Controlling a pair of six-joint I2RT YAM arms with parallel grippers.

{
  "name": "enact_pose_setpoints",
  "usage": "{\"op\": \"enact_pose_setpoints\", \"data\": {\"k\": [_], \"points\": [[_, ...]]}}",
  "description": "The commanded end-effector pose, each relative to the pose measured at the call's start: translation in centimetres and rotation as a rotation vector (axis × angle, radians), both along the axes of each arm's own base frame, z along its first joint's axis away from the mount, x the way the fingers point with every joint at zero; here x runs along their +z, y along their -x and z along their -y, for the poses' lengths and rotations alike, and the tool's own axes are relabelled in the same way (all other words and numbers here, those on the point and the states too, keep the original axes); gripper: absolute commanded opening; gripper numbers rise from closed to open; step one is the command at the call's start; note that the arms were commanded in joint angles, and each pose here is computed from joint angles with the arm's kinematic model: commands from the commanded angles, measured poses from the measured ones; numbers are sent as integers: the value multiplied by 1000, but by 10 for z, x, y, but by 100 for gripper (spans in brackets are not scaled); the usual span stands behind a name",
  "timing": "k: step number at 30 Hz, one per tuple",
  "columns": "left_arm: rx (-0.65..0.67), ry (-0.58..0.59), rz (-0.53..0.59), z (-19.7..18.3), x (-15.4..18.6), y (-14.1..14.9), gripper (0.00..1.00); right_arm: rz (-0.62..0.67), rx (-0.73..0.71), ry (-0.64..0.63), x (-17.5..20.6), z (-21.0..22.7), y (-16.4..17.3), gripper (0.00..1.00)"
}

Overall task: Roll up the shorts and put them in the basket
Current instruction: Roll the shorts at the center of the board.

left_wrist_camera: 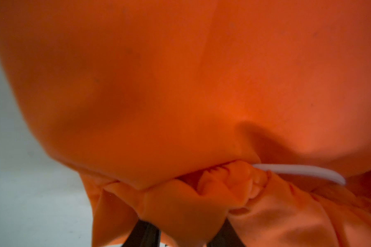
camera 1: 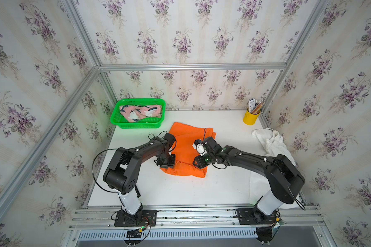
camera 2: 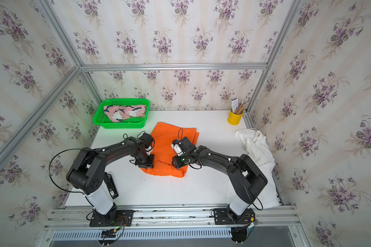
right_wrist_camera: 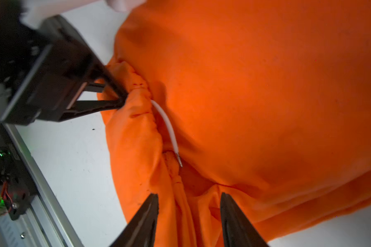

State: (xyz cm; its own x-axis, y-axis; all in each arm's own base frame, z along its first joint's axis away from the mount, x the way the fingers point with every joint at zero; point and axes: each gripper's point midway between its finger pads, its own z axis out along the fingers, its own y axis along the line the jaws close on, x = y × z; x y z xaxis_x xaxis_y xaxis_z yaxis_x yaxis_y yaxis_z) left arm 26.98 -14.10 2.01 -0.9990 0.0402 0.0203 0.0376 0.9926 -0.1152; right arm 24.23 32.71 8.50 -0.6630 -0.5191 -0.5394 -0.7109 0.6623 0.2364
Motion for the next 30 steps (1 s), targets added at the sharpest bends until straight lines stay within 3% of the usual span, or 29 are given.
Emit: {"op": "enact_pose_setpoints", "data": {"k": [1, 8, 12, 19, 21, 24, 27, 30], "points": [[-12, -96, -48, -19, 2, 14, 37, 257, 184, 130, 7, -12, 7, 59], [-12, -88, -42, -18, 4, 13, 38, 383, 422, 122, -6, -58, 47, 70], [-14, -80, -43, -17, 5, 13, 38, 427, 511, 148, -30, -67, 60, 71], [-23, -44, -26, -11, 9, 12, 38, 560, 414, 290, -61, -58, 24, 65], [-28, -31, -19, -10, 11, 12, 38, 551, 391, 311, -68, -54, 19, 52], [-26, -62, -13, -16, 13, 13, 40, 444, 368, 291, -76, -47, 24, 22], [12, -128, -7, -36, 16, 16, 42, 289, 322, 241, -80, -34, 36, 8], [80, -196, -4, -62, 20, 21, 44, 119, 267, 199, -85, -19, 52, 3]]}}
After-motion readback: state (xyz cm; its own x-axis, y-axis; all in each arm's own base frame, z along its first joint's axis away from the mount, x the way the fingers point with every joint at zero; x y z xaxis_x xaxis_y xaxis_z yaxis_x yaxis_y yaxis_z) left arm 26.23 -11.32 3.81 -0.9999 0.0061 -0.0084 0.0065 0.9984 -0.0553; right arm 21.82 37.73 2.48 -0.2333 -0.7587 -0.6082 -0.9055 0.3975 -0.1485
